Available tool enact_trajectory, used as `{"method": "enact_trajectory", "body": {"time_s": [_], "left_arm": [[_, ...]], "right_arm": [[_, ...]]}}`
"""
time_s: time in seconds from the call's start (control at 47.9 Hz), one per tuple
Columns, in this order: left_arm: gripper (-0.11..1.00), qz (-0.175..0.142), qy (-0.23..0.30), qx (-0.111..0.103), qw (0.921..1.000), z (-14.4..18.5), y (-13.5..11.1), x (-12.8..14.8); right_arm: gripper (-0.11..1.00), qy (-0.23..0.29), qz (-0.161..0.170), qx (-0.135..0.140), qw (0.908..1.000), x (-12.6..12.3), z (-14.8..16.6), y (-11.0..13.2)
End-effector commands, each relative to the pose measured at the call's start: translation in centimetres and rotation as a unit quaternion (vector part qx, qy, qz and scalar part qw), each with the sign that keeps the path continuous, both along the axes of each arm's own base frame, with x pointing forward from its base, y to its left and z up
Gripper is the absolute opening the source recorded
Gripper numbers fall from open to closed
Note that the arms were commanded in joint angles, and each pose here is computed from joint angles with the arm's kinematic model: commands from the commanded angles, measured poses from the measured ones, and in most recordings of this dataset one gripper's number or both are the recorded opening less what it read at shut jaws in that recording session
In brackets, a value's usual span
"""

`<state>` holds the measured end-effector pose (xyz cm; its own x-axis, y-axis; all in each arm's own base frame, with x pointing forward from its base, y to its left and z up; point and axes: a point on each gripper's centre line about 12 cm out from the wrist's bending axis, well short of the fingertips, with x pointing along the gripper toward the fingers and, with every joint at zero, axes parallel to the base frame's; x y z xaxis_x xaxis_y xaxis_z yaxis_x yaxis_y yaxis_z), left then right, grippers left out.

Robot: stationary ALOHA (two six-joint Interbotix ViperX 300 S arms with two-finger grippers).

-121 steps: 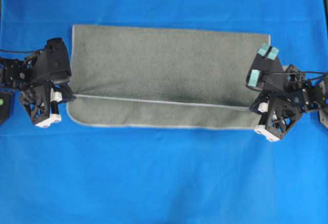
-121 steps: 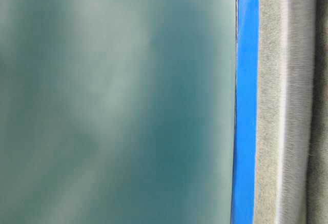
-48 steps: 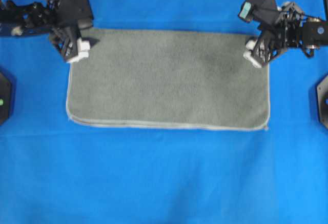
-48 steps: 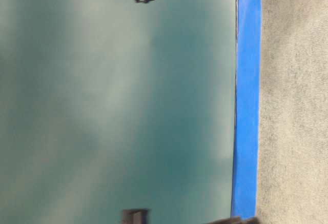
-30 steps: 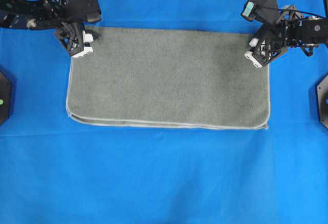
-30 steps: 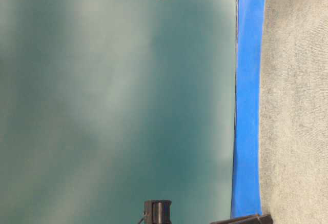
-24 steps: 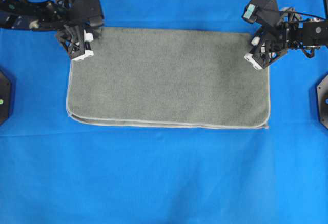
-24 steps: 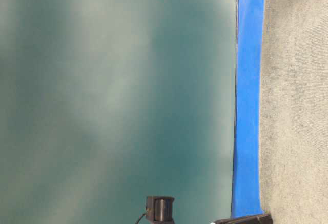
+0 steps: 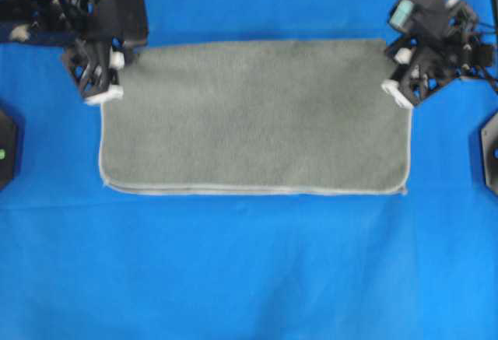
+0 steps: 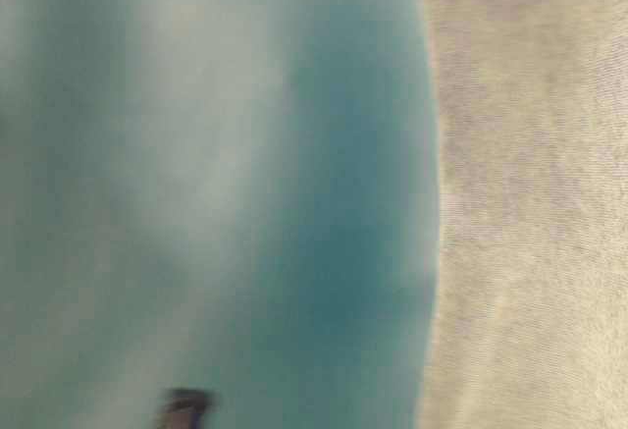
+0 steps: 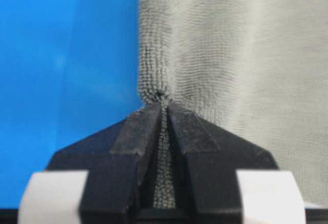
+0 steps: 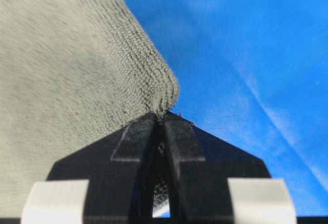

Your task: Fold a large towel.

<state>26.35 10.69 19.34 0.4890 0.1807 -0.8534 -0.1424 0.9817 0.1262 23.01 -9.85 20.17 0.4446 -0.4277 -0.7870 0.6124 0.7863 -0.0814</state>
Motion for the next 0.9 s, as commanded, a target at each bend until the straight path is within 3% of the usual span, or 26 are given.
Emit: {"method": "enact_trajectory", "body": {"time_s": [0.0, 0.188, 0.334, 0.459, 0.626, 0.773, 0.877], "left_arm": [[0.03, -0.038, -0.048, 0.015, 0.998, 4.1, -2.2, 0.4], [0.03, -0.092, -0.118, 0.03, 0.9883, 8.9, -5.5, -0.1], [0.03, -0.117, -0.151, 0.019, 0.9814, 9.7, -7.5, 0.3], [0.03, -0.133, -0.196, -0.041, 0.9707, 10.2, -10.7, 1.7], [0.03, -0.119, -0.236, -0.132, 0.9555, 10.6, -15.0, 3.9], [0.03, -0.111, -0.247, -0.184, 0.945, 10.7, -18.1, 6.1], [0.03, -0.126, -0.28, -0.203, 0.9298, 11.6, -20.7, 8.4]], "right_arm": [[0.04, -0.05, 0.016, -0.009, 0.9986, 0.2, 3.8, 1.5], [0.04, -0.131, 0.065, -0.011, 0.9891, -0.3, 8.1, 4.2], [0.04, -0.143, 0.061, -0.027, 0.9874, -0.1, 8.5, 3.4], [0.04, -0.147, 0.027, -0.053, 0.9873, 0.6, 8.4, 0.5], [0.04, -0.179, -0.016, -0.076, 0.9807, 2.0, 8.8, -4.4], [0.04, -0.228, -0.008, -0.097, 0.9687, 4.4, 9.8, -7.6], [0.04, -0.255, 0.014, -0.113, 0.9602, 6.6, 10.8, -8.9]]}}
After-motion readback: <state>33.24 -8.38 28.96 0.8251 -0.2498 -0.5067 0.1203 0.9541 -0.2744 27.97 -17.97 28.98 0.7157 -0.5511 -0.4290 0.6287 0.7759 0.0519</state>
